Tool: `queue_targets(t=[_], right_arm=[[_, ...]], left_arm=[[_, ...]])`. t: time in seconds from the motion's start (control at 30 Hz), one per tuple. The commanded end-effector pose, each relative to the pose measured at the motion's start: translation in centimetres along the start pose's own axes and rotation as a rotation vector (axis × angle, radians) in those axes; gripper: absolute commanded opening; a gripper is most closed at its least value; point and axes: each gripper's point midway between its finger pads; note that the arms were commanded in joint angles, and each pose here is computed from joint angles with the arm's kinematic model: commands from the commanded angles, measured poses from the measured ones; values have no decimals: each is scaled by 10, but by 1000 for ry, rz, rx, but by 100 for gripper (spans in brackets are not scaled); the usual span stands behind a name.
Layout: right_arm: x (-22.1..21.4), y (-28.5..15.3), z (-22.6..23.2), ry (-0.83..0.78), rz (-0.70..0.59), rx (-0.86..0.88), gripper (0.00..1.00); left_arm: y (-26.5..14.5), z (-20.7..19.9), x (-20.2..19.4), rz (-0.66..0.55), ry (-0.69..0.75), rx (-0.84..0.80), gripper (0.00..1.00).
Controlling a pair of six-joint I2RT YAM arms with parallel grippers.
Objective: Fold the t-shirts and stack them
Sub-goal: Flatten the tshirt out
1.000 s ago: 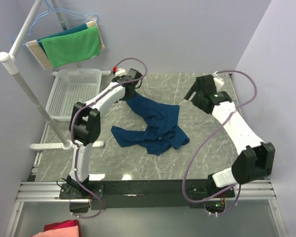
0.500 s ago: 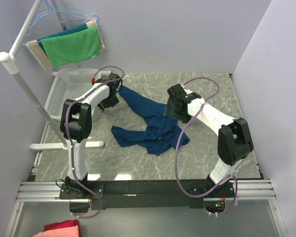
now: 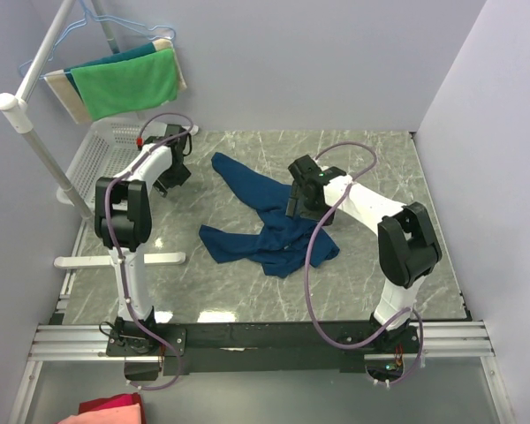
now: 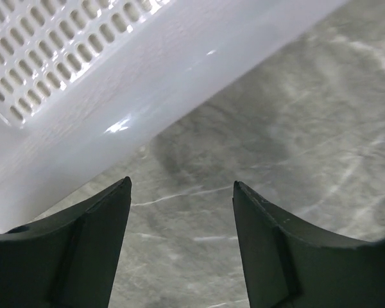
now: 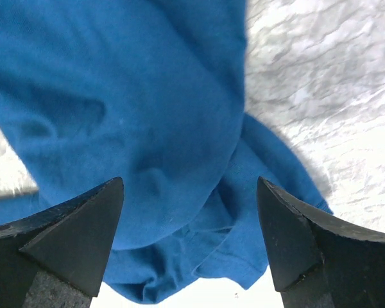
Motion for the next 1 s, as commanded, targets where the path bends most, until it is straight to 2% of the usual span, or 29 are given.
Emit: queue_targets(t=[0.0,0.1,0.3,0.4,0.47,0.5,0.53,0.63,0.83,0.93,0.97], right_arm=[[2,-11,8,-23,-22,7,90],[-7,-5,7,-20,7,-3,90],[-9,-2,3,-6,11,-26,89],[-3,-6,0,9,-12,-46,89],[1,-8,0,18,-27,-48,90],[1,-8,1,20,-28,-47,89],[1,-7,0,24,-29,-50,90],[4,-5,1,55,-37,-58,89],[22,-12,5,132,-94,-21,89],[31,-14,3,156,-113,-19,85],[36,-12,1,163,-117,-18,75]], left_arm=[[-11,-23,24,-41,-3,-94,71],[-7,-24,33,-64,-12,-81,73],[5,-40,47,-35,-19,-107,73],[0,-51,38,-3,7,-183,74],[-11,-59,29,8,43,-254,79],[-14,-61,26,9,55,-273,81],[-26,-68,24,-7,81,-316,88],[-42,-77,5,-1,150,-367,96],[-64,-110,-19,-16,229,-455,97],[-67,-129,-14,-33,195,-474,95],[-73,-137,-6,-50,175,-492,94]])
Point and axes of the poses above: each gripper's point midway between its finger pads, its own y axis out along the fingers, its own z axis along the line the jaws close on, x = y × z, and after that the axes turned 7 degrees about -y, right-handed
